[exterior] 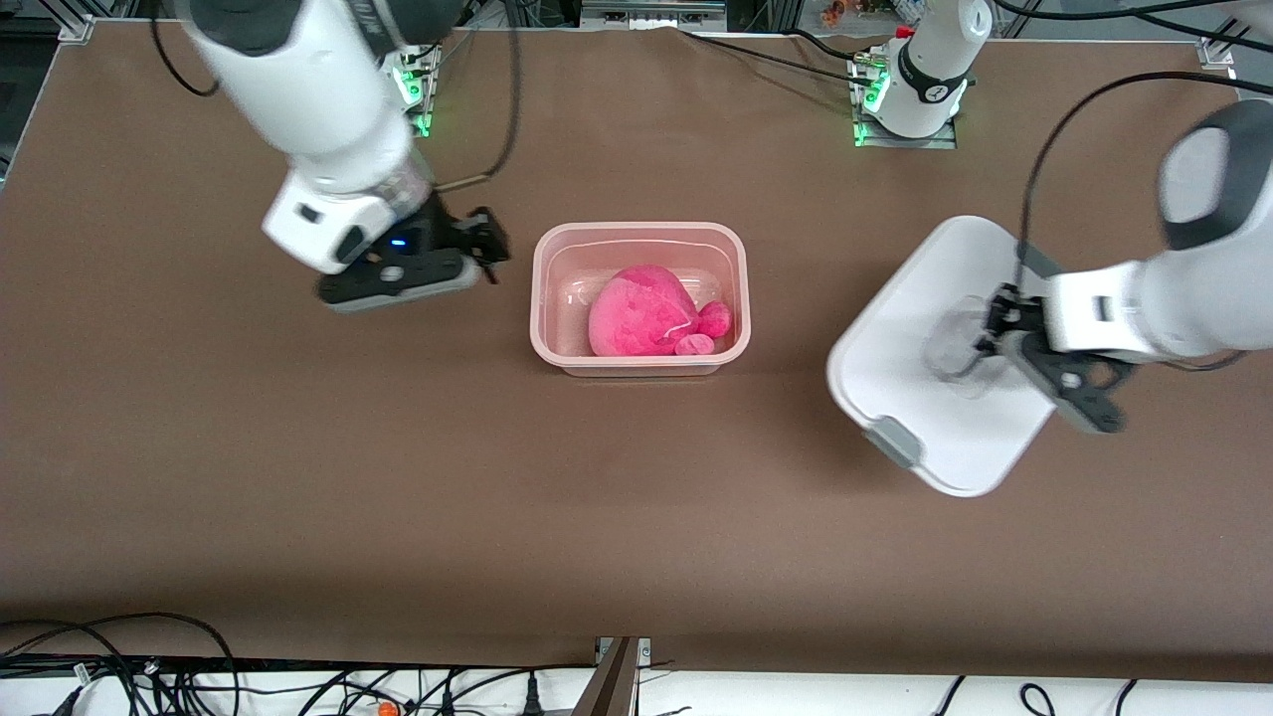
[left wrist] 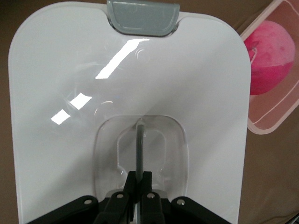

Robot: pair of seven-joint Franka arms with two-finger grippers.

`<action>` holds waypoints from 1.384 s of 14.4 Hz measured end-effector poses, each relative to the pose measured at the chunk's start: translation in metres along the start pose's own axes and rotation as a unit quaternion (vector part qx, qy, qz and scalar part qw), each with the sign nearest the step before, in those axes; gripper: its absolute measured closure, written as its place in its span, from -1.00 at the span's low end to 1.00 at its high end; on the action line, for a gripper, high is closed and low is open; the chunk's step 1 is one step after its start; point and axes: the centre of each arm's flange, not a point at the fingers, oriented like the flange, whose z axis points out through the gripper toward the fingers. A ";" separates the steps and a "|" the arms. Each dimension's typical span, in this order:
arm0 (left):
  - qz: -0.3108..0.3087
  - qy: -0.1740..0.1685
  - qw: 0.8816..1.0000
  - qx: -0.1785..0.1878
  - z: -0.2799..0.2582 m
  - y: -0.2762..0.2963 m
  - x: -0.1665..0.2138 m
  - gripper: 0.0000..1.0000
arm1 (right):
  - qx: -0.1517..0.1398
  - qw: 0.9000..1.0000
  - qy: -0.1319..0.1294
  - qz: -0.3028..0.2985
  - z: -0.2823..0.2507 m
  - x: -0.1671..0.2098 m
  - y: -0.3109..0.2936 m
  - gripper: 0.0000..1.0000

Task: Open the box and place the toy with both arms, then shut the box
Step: 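Carry the lid back over the box with the left gripper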

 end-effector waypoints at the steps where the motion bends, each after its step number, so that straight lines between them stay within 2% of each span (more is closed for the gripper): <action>1: 0.023 -0.008 1.000 -0.001 0.010 0.025 0.018 0.86 | 0.003 1.000 -0.007 0.016 -0.003 -0.006 0.024 -1.00; 4: 0.082 -0.031 0.996 -0.006 0.041 0.091 0.060 0.86 | 0.019 0.998 -0.023 0.057 -0.011 -0.027 0.086 -1.00; 7: 0.136 -0.044 0.990 -0.003 0.071 0.153 0.092 0.86 | 0.023 0.997 -0.032 0.074 -0.015 -0.040 0.117 -1.00; 13: 0.253 -0.066 0.964 0.049 0.122 0.284 0.133 0.86 | 0.026 0.995 -0.037 0.086 -0.014 -0.039 0.158 -1.00; 17: 0.328 -0.045 0.942 0.055 0.145 0.313 0.149 0.86 | 0.013 0.996 -0.035 0.079 -0.018 -0.041 0.167 -1.00; 20: 0.347 -0.049 0.935 0.053 0.163 0.325 0.155 0.86 | -0.001 0.997 -0.035 0.075 -0.019 -0.043 0.167 -1.00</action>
